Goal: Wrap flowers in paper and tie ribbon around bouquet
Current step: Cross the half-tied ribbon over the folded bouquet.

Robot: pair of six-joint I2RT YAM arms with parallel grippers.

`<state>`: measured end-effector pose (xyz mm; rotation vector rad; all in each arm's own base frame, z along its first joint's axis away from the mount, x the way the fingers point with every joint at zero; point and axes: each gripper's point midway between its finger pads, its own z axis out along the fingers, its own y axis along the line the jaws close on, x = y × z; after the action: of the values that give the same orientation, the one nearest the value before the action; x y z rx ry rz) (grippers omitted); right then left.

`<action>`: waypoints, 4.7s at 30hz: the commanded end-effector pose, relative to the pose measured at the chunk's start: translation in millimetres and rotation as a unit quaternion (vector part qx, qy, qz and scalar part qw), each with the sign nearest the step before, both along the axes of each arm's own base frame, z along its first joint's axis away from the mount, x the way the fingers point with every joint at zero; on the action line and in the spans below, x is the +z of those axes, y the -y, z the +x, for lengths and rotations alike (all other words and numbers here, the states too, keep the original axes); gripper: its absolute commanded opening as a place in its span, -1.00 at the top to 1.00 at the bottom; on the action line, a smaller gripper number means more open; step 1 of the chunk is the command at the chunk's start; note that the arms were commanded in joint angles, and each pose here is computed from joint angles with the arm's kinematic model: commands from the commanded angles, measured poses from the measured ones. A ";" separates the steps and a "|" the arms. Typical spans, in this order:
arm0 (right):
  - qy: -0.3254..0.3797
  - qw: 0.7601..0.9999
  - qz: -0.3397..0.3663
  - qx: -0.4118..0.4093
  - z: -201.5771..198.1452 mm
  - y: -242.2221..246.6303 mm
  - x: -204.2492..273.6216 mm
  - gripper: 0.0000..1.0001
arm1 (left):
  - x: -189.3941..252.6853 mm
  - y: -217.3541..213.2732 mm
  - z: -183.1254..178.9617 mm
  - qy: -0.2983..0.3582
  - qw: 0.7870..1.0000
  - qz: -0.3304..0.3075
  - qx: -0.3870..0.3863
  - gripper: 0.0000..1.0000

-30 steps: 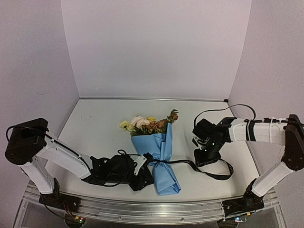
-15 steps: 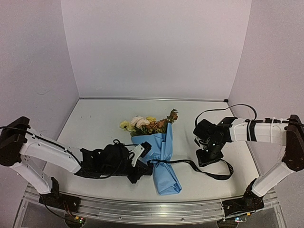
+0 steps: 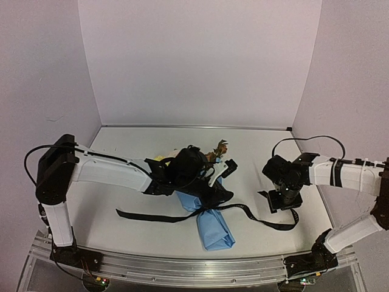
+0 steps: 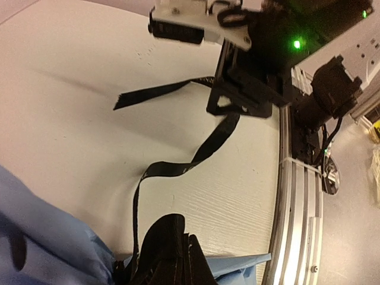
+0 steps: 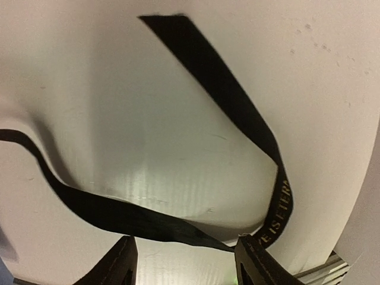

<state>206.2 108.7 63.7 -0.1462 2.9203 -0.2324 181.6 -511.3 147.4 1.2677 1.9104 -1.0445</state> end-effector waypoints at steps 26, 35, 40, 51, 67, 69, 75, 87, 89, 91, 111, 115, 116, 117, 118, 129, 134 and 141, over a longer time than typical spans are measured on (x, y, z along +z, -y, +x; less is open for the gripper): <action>-0.013 0.955 0.059 -0.291 -9.3 50.7 -56.8 1.00 | -61.7 42.8 -28.7 0.006 0.990 0.080 -0.115 0.88; 0.017 0.971 0.194 -0.141 82.6 -28.9 23.4 1.00 | -14.6 44.0 -9.9 0.060 0.995 0.033 -0.073 0.05; -0.009 0.951 0.302 -0.071 114.4 -87.7 56.1 1.00 | 24.4 32.7 1.1 0.064 0.996 -0.014 -0.055 -0.23; -0.048 0.891 0.440 0.102 116.9 -187.7 119.1 1.00 | 71.8 -38.6 54.9 0.114 0.991 -0.052 0.054 -0.28; -0.125 0.819 0.499 0.253 44.9 -244.2 174.8 1.00 | 90.1 -66.8 110.9 0.250 0.966 -0.026 0.059 -0.31; -0.127 0.820 0.496 0.257 41.4 -242.0 174.9 1.00 | 91.9 -63.5 109.3 0.250 0.966 -0.035 0.046 -0.30; -0.132 0.822 0.487 0.263 36.2 -238.4 173.4 1.00 | 83.2 -49.2 102.0 0.229 0.973 -0.038 0.004 -0.14; -0.125 0.847 0.449 0.257 39.4 -227.9 156.7 0.88 | 81.4 -39.3 113.1 0.173 0.981 -0.071 0.053 1.00; -0.116 0.859 0.429 0.253 41.0 -221.2 149.7 0.71 | 81.6 -45.2 118.4 0.165 0.980 -0.076 0.085 1.00; -0.102 0.878 0.398 0.244 44.3 -210.3 138.9 0.61 | 81.6 -51.3 126.2 0.154 0.979 -0.067 0.119 1.00; -0.007 0.965 0.216 0.151 20.4 -113.0 87.3 -0.11 | 40.8 -102.7 138.6 -0.016 0.955 0.107 0.275 1.00; -0.011 0.961 0.225 0.158 8.4 -115.8 65.2 -0.06 | 40.5 -109.6 148.1 -0.028 0.950 0.104 0.293 1.00; -0.009 0.960 0.230 0.159 7.6 -118.2 60.3 -0.05 | 40.2 -111.1 150.0 -0.029 0.949 0.106 0.295 1.00; -0.009 0.958 0.234 0.163 6.8 -121.2 56.9 -0.04 | 39.3 -112.0 150.3 -0.031 0.949 0.109 0.296 1.00; -0.011 0.956 0.240 0.168 5.4 -125.2 53.8 -0.04 | 38.6 -112.6 150.1 -0.032 0.948 0.110 0.296 1.00; 0.001 0.941 0.225 0.254 8.4 -168.1 8.5 0.18 | 37.5 -115.0 136.1 -0.057 0.952 0.107 0.280 1.00; 0.018 0.947 0.195 0.253 22.0 -169.3 -7.8 0.20 | 36.2 -115.1 131.5 -0.066 0.953 0.106 0.275 1.00; 0.005 0.952 0.199 0.234 26.8 -177.4 -24.7 0.32 | 35.5 -118.3 123.5 -0.073 0.956 0.100 0.266 1.00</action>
<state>219.7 276.7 40.4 -0.7884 2.7776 0.4284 311.4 -394.9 158.4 0.7269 2.3867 -0.6252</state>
